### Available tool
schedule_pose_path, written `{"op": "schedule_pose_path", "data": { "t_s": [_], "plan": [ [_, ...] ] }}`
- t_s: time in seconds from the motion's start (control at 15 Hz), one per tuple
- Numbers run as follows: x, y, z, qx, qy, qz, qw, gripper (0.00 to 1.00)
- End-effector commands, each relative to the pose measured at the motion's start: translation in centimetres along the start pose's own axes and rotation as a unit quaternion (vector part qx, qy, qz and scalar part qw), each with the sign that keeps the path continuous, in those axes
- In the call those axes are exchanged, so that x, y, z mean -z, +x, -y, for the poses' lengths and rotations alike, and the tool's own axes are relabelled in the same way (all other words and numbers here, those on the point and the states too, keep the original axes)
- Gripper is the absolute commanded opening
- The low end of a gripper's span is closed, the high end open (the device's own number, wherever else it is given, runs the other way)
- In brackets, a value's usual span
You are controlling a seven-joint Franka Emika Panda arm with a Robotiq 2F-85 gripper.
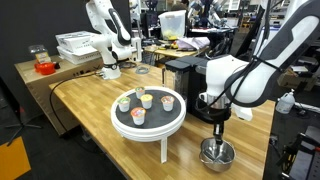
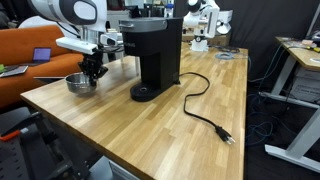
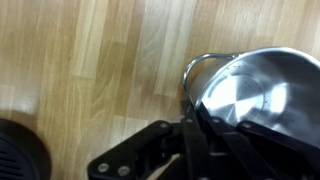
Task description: Put the pot on the coffee maker
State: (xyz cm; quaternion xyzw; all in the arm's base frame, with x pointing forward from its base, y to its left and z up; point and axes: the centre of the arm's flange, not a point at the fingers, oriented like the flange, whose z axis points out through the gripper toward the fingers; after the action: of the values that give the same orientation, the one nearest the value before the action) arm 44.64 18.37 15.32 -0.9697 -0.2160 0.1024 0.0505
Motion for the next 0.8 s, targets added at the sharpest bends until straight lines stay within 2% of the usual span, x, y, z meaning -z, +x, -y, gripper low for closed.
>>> {"op": "schedule_pose_path", "data": {
  "t_s": [0.0, 0.27, 0.53, 0.67, 0.73],
  "plan": [
    [1.5, -1.9, 0.2, -0.090, -0.008, -0.020, 0.9957, 0.02],
    [1.4, -3.8, 0.4, -0.194, 0.007, -0.012, 0.9808, 0.02],
    [1.7, -5.7, 0.4, -0.298, 0.023, -0.011, 0.9542, 0.02],
    [2.2, -6.0, 0.3, -0.327, 0.028, -0.016, 0.9446, 0.02],
    [1.3, -5.0, 0.0, -0.297, 0.026, 0.001, 0.9544, 0.07]
  ]
}}
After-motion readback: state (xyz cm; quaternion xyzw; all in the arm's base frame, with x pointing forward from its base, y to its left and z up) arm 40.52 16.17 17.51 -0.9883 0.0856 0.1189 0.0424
